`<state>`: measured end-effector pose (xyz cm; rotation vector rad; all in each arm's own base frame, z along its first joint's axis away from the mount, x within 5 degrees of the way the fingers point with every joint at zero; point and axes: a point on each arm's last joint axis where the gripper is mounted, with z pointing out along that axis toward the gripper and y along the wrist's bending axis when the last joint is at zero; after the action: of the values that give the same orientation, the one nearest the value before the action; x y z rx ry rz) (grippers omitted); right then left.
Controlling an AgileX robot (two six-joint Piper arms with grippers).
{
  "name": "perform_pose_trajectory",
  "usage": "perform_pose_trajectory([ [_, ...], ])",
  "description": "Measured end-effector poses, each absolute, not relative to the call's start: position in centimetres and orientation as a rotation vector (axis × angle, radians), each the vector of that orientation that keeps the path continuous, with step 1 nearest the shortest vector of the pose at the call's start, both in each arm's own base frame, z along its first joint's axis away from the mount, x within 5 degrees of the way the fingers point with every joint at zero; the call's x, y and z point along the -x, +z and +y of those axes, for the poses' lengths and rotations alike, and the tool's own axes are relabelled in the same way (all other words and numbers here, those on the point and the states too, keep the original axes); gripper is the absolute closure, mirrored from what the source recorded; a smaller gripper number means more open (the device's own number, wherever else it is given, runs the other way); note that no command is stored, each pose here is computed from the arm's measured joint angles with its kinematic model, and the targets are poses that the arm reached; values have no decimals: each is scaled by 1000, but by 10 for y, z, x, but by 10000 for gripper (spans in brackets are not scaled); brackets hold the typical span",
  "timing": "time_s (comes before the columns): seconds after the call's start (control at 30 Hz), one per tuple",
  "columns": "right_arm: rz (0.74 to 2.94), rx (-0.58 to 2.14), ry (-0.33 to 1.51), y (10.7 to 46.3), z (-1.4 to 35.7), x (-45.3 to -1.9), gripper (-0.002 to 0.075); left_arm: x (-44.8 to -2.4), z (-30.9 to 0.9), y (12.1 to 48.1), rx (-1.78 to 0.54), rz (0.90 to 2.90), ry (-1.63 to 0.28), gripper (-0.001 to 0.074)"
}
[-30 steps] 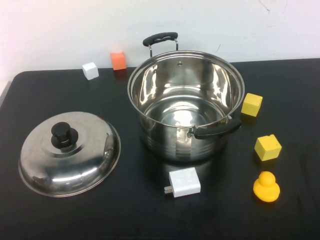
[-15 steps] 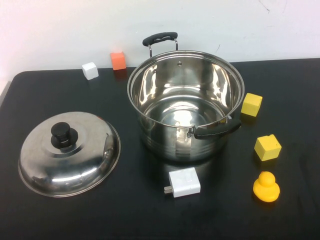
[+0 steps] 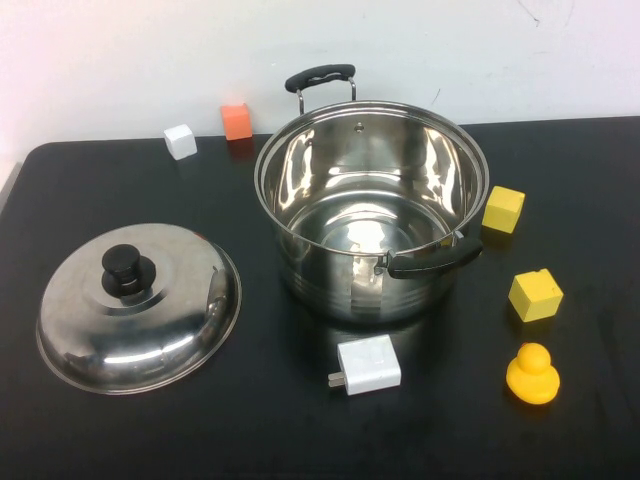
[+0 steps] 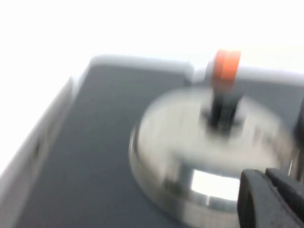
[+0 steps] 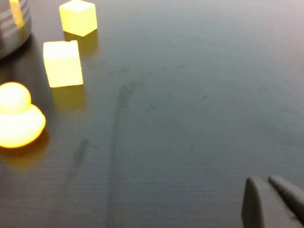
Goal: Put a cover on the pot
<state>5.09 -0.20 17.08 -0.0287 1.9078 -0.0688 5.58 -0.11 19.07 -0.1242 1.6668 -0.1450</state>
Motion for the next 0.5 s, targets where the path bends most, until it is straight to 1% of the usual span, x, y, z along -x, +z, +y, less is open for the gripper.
perform_pose_trajectory([
  [0.27, 1908, 29, -69, 171, -2, -51, 728, -49, -1, 235, 83, 1167, -174, 736],
  [0.5, 1908, 29, -69, 171, -2, -51, 728, -40, -1, 252, 66, 960, -183, 736],
])
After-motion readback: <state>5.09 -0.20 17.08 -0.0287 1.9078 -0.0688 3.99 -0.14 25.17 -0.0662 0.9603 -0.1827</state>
